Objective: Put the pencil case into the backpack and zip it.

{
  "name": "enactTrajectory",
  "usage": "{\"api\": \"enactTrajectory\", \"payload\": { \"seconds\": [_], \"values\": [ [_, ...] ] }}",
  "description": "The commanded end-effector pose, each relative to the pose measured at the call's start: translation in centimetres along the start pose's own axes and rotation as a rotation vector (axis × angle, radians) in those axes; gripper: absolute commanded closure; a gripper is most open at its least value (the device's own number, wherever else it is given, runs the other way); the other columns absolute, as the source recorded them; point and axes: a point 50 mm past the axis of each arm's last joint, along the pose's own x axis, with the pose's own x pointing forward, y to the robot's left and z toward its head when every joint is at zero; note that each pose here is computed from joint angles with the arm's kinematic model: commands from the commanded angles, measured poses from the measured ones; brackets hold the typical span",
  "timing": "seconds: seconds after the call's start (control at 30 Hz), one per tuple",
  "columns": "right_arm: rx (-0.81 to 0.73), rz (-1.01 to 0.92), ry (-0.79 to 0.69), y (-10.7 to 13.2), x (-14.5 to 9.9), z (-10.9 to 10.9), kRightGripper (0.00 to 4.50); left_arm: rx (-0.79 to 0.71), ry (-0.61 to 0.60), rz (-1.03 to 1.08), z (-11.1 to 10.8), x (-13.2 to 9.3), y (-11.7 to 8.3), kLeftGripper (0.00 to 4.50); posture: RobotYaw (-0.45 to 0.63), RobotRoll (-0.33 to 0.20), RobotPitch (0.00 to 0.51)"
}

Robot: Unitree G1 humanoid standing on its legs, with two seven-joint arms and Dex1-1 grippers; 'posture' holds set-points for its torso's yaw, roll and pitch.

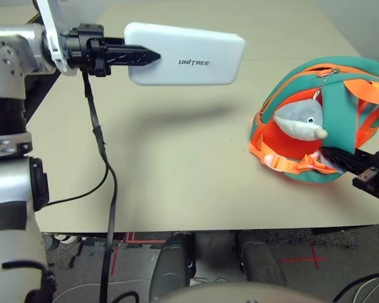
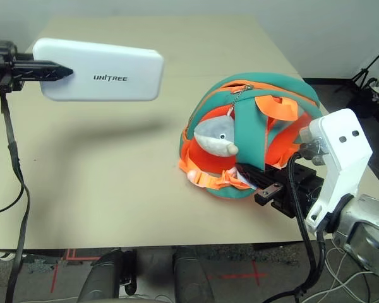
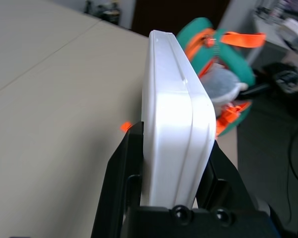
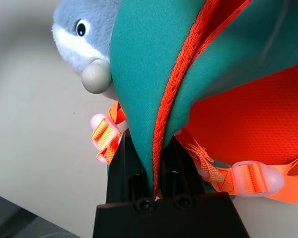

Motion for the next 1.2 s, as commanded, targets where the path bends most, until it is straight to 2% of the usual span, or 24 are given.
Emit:
{"api": "enactTrajectory", "payload": {
  "seconds": [0.03, 0.33, 0.47, 0.87, 1.2],
  "values": [
    [0.002, 0.021, 0.024, 0.0, 0.4, -0.5, 4.33, 0.054, 0.024, -0.032, 0.1, 1.2, 0.9, 3.09, -0.21, 0.0, 0.103],
    [-0.005, 0.008, -0.006, 0.2, 0.5, -0.3, 4.33, 0.112, 0.091, -0.063, -0.5, 4.0, 3.6, 3.09, -0.26, 0.0, 0.108],
    [-0.009, 0.001, -0.013, 0.2, 0.5, -0.3, 4.33, 0.117, 0.095, -0.077, -0.6, 4.6, 4.1, 3.09, -0.28, 0.0, 0.11],
    [-0.024, 0.006, -0.023, 0.4, 1.1, -0.2, 4.33, 0.122, 0.091, -0.115, -0.2, 4.9, 3.7, 3.09, -0.27, 0.0, 0.117],
    [-0.024, 0.005, -0.025, 0.1, 1.3, -0.2, 4.33, 0.142, 0.094, -0.19, 0.7, 5.1, 2.0, 3.09, -0.26, 0.0, 0.117]
  ]
}}
